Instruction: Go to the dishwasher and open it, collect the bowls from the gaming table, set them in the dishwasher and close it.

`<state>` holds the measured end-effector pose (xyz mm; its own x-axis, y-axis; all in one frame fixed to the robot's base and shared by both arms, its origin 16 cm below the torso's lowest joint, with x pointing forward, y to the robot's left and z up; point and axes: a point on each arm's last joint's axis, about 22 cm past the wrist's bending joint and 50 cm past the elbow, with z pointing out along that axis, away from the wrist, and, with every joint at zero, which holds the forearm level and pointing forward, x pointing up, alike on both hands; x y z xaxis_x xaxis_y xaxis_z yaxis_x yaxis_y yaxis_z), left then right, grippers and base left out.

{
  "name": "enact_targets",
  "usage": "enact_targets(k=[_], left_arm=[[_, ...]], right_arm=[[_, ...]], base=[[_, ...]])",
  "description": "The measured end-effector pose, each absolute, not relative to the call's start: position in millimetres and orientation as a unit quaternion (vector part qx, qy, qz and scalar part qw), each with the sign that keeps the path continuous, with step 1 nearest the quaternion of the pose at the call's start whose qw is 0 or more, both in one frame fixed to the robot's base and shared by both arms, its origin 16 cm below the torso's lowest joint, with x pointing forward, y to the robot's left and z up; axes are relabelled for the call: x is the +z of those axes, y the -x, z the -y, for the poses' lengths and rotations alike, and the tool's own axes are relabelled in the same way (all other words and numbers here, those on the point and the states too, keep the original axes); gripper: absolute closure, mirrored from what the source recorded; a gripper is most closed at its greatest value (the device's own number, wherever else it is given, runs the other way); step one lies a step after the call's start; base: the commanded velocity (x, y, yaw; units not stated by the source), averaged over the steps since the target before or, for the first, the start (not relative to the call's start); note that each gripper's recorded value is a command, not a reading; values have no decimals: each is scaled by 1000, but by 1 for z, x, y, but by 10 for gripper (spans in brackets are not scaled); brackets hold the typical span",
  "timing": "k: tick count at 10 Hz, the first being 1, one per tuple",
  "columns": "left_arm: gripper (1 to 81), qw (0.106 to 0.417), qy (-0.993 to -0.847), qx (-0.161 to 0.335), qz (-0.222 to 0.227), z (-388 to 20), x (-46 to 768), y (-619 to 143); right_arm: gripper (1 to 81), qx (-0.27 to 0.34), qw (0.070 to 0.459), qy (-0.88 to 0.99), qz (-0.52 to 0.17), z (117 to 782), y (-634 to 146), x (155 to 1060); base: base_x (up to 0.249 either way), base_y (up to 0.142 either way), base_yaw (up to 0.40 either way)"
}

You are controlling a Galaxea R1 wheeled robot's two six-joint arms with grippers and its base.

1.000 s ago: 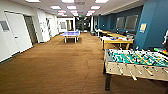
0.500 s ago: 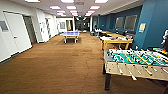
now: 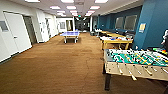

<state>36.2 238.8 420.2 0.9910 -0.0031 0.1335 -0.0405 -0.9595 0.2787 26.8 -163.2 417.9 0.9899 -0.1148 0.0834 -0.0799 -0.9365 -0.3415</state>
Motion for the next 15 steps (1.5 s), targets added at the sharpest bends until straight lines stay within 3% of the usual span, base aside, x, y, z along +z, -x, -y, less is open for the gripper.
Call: enact_targets(k=[15], left_arm=[[10,142,-988,66,11,-239,420,-33]], right_arm=[[10,-50,174,982,-48,160,-22,418]], base=[[137,0,0]])
